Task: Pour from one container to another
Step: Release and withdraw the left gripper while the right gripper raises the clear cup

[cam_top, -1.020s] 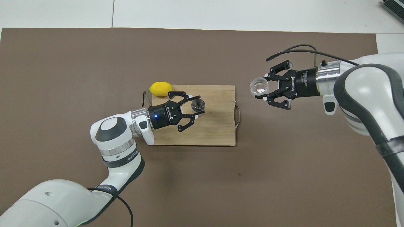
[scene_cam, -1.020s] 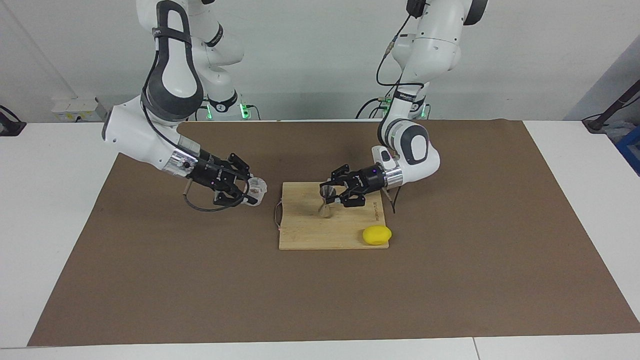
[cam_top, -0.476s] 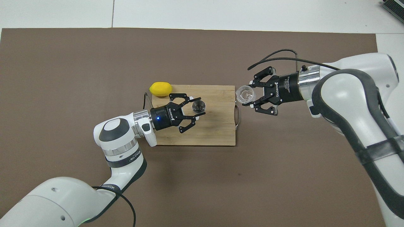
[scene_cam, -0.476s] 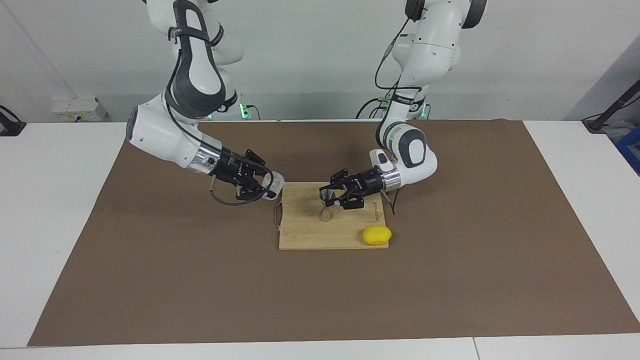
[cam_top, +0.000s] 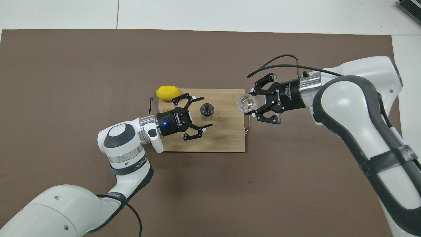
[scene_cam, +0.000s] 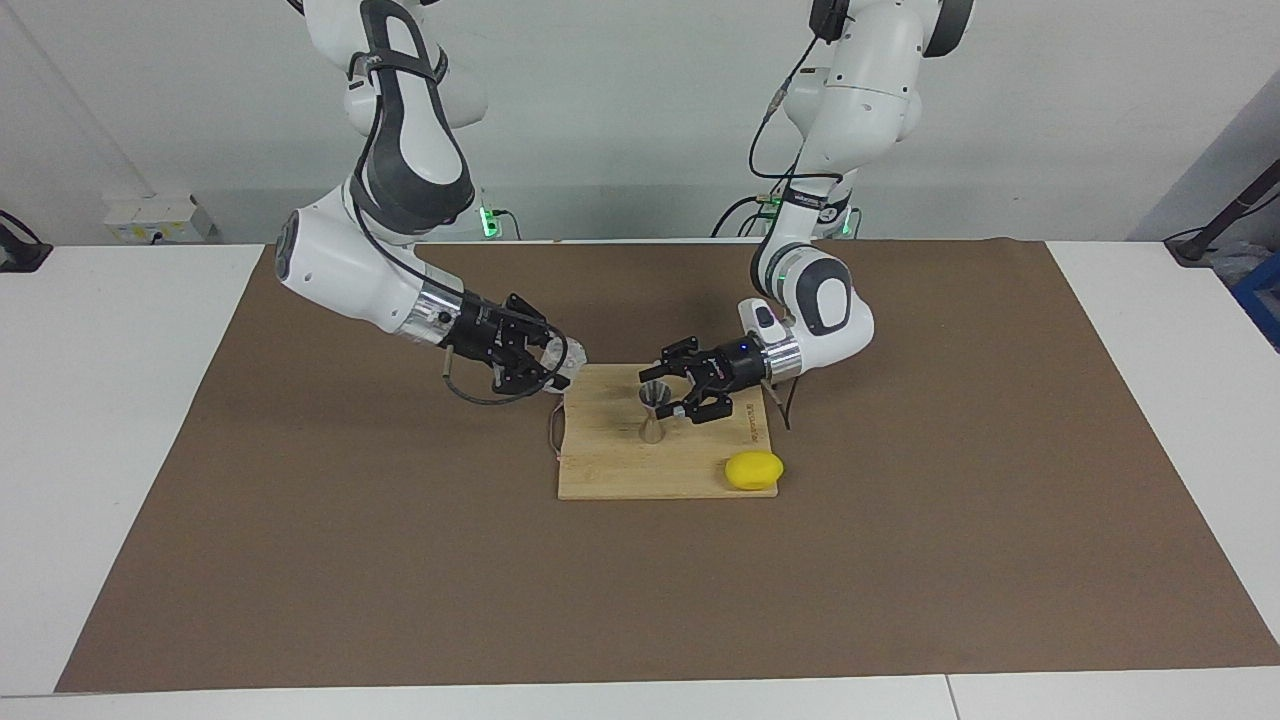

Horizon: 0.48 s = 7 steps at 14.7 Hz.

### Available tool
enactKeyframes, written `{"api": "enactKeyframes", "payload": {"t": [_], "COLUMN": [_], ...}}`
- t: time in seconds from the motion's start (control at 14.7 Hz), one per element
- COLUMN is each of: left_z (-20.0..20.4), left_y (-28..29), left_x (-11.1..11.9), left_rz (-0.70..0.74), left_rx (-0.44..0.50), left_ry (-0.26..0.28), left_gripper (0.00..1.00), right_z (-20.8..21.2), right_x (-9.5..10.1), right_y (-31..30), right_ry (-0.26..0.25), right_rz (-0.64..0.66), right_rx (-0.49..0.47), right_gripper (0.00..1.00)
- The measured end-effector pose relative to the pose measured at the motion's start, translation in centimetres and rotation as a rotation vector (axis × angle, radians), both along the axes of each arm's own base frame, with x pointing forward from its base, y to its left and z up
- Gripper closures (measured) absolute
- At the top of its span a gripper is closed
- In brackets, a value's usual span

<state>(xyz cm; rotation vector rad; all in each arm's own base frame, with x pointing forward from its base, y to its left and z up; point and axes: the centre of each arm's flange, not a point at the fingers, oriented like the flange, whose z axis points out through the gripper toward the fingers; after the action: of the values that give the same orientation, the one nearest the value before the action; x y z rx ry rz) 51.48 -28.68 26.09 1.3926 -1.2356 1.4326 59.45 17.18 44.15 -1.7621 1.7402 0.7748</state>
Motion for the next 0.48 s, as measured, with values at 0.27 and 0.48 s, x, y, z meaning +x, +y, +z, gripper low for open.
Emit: {"api": "enactKeyframes", "payload": {"t": [0.27,0.48], "left_z": [0.0,-0.6], "left_y": [0.8,2.6], "left_x": [0.4,0.6], "left_rz": [0.014,0.032], "left_rx": [-0.003,-0.022], "left_ry": [0.0,0.012], "left_gripper": [0.0,0.0], "right_z": [-0.1,0.0], "right_x": [-0.4,-0.6], "right_y": [1.1,2.1], "right_ry": [0.016,0.022], "right_rz": [0.009,0.002], "right_rx": [-0.016,-0.021], "right_gripper": [0.49,0.49]}}
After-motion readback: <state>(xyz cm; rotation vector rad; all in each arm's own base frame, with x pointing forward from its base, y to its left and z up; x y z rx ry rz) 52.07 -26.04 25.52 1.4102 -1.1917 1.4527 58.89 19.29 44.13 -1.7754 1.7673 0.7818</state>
